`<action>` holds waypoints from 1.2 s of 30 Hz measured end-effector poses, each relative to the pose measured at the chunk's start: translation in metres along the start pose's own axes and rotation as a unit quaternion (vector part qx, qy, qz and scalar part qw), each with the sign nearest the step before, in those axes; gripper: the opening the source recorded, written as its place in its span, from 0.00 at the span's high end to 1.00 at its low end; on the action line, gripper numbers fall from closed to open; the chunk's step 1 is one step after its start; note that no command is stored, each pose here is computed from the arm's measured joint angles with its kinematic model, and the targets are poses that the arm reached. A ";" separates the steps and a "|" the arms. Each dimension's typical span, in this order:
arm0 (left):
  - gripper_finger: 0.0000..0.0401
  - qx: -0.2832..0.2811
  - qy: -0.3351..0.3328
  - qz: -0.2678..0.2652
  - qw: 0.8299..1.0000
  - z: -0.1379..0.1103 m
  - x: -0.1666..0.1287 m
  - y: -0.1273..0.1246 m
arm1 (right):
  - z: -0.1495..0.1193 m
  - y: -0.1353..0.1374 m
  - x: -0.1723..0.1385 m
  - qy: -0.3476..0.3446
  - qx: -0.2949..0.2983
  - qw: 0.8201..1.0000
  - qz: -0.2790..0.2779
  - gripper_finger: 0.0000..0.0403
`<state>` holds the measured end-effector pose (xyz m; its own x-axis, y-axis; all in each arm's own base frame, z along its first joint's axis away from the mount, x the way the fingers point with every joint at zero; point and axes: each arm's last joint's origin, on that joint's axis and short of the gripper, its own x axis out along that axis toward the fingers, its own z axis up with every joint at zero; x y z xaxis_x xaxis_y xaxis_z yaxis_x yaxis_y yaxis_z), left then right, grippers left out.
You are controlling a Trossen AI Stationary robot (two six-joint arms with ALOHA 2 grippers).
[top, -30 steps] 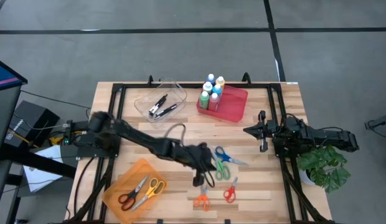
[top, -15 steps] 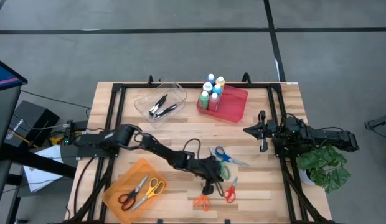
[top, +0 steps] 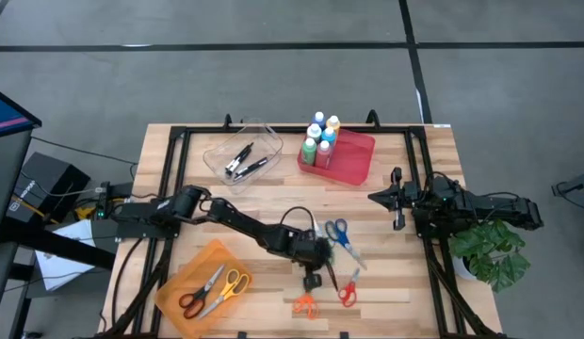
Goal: Pick & Place Paint Supplies
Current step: Put the black scissors into the orange bin
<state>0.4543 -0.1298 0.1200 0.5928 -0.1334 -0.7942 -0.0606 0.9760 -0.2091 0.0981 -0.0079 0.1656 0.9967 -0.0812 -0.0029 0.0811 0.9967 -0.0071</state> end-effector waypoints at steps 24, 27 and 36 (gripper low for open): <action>0.89 -0.185 -0.148 0.105 0.966 0.015 -0.099 0.013 | 0.000 0.000 0.000 0.000 0.000 1.000 0.000 1.00; 0.79 -0.187 -0.134 0.120 0.966 0.012 -0.091 0.022 | 0.000 0.000 0.000 0.000 0.000 1.000 0.000 1.00; 0.54 -0.178 -0.096 0.109 0.973 -0.001 -0.067 0.018 | 0.000 0.000 0.000 0.000 0.000 1.000 0.000 1.00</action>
<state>0.4125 -0.1037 0.1685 0.6720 0.1376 -0.7277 -0.4552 0.8518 -0.2593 0.0981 -0.0079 0.1656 0.9967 -0.0808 -0.0025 0.0808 0.9967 -0.0072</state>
